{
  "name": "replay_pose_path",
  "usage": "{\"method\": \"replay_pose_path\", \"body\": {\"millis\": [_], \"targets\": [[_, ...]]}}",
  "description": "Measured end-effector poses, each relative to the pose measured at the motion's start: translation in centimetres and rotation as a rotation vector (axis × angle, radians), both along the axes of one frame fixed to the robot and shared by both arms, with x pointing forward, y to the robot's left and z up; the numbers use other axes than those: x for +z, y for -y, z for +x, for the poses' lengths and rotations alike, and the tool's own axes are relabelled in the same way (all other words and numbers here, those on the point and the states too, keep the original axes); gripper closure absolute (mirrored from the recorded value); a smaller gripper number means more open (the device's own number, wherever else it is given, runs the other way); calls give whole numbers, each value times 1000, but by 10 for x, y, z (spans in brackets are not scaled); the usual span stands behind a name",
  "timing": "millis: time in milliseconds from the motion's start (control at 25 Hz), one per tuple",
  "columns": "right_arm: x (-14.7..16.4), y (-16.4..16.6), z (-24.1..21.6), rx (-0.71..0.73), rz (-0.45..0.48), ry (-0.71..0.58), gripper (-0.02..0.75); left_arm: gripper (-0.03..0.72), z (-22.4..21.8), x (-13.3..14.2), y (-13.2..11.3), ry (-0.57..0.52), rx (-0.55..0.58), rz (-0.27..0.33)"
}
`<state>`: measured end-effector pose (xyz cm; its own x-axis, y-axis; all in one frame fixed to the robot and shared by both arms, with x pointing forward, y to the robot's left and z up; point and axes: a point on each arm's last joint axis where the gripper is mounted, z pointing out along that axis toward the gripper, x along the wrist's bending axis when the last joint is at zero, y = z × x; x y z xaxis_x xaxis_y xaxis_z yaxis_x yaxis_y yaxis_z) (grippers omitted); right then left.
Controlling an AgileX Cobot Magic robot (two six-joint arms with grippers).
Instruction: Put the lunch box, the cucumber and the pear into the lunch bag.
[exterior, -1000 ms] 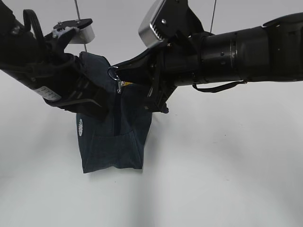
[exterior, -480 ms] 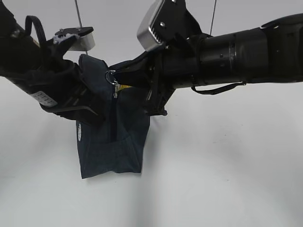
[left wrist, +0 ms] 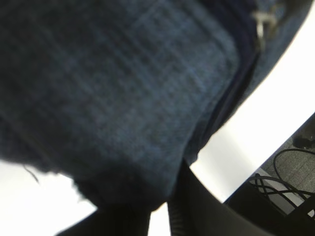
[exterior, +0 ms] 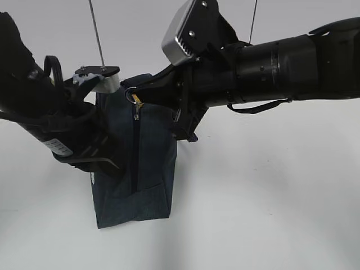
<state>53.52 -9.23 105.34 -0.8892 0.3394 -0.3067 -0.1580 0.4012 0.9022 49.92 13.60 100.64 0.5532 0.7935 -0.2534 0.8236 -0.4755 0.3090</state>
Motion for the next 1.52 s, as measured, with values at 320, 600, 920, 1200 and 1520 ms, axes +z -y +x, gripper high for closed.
{"method": "replay_pose_path", "body": {"millis": [320,600,920,1200,1520], "targets": [[3,-4,8,-2,-3,28,738,676,-2,0,3,6,-14,3],[7,-7,26,-58,-12,60,738,676,-4,-5,3,-21,-23,20],[5,-15,47,-82,-22,83,738,676,-4,-5,3,-21,-27,19],[-3,-18,72,-114,-24,84,738,676,-5,-5,3,-24,-47,17],[-9,-17,98,-160,-29,98,738,677,-6,-5,3,-25,-78,21]]}}
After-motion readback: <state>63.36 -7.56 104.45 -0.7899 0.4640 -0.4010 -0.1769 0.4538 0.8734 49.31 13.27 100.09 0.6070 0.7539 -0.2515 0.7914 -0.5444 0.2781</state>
